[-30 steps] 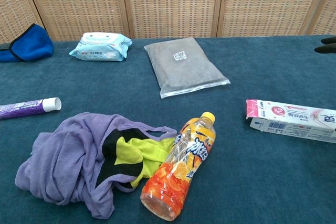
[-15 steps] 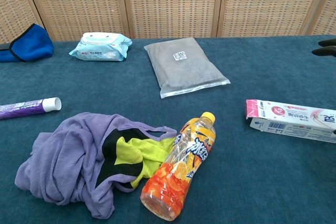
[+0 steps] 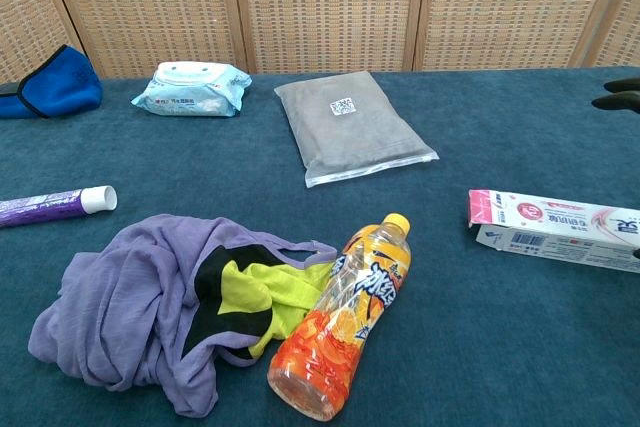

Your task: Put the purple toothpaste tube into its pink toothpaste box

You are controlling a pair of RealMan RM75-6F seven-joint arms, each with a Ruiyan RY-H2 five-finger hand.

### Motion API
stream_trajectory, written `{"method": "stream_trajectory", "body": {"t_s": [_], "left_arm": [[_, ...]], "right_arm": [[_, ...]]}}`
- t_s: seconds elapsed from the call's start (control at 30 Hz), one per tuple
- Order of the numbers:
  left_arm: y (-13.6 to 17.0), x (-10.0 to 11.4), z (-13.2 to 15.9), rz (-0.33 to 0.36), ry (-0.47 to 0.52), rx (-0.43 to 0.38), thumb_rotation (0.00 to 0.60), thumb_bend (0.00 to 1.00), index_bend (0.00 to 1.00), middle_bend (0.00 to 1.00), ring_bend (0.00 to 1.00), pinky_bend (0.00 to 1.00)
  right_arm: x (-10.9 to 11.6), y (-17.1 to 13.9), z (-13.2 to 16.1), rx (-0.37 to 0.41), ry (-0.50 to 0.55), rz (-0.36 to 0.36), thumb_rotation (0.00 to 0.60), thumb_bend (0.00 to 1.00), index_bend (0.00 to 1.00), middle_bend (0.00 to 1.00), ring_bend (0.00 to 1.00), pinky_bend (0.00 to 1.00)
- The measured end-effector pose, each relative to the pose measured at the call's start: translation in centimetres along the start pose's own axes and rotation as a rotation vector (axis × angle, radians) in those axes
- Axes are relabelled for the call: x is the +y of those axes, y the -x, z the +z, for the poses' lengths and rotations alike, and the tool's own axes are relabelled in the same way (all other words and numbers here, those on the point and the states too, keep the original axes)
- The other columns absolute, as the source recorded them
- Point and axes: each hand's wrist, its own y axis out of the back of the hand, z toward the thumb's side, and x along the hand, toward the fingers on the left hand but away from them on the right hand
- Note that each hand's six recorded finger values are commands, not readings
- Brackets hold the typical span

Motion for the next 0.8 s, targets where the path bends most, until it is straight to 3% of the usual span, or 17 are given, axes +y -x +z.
{"method": "stream_trajectory", "body": {"t_s": [0.43,0.8], "left_arm": [[-1.9,-0.1,-0.9,-0.077,-0.039,0.045,0.6,0.24,0.0,0.0,0.0,0.0],[-7.9,-0.8,-3.1,-0.224,-0.072,0.141,0.6,0.25,0.1,0.0,0.0,0.04]], "right_arm": [[-0.2,-0.1,0.3,0.01,0.011,0.007,0.6,0.07,0.03,0.0,0.0,0.0],[-0.7,0.0,0.7,0.023,0.01,0.026,0.6,0.07,0.03,0.0,0.0,0.0]]}}
